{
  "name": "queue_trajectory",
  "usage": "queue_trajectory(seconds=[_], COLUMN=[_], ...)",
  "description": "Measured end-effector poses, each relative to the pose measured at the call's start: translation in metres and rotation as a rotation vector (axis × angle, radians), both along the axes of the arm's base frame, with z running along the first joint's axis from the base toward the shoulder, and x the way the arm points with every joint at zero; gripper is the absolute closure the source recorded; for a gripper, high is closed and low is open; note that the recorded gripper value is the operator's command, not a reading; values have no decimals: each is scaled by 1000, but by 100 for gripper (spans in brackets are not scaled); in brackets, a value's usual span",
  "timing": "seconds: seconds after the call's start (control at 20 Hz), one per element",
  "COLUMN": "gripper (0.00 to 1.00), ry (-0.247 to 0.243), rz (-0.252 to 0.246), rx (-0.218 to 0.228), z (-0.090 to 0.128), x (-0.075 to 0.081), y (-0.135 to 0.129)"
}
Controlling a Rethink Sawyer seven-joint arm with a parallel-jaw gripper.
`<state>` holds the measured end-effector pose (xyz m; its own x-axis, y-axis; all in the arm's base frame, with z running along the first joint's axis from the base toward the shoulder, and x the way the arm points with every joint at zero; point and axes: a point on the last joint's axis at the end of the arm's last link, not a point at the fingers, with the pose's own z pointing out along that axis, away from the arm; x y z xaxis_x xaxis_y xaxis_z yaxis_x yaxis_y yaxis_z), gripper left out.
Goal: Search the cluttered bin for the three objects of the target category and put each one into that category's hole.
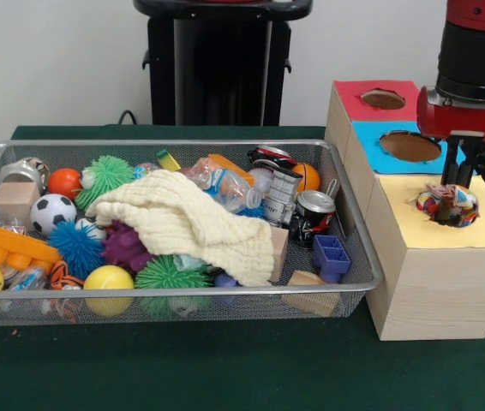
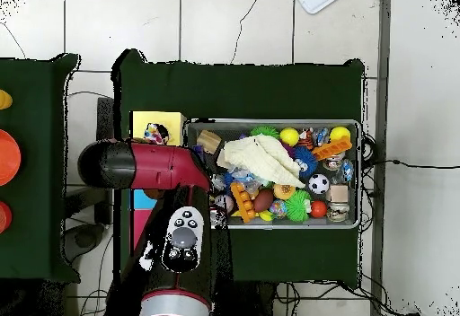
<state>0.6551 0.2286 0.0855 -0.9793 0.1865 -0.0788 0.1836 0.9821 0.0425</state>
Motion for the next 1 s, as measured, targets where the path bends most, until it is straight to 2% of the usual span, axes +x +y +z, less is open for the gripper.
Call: queue_trajectory(seconds=[1.0], gripper=[100], ry=[-15], rz=[9], rx=[-15], z=[1], x=[-2], y=[2])
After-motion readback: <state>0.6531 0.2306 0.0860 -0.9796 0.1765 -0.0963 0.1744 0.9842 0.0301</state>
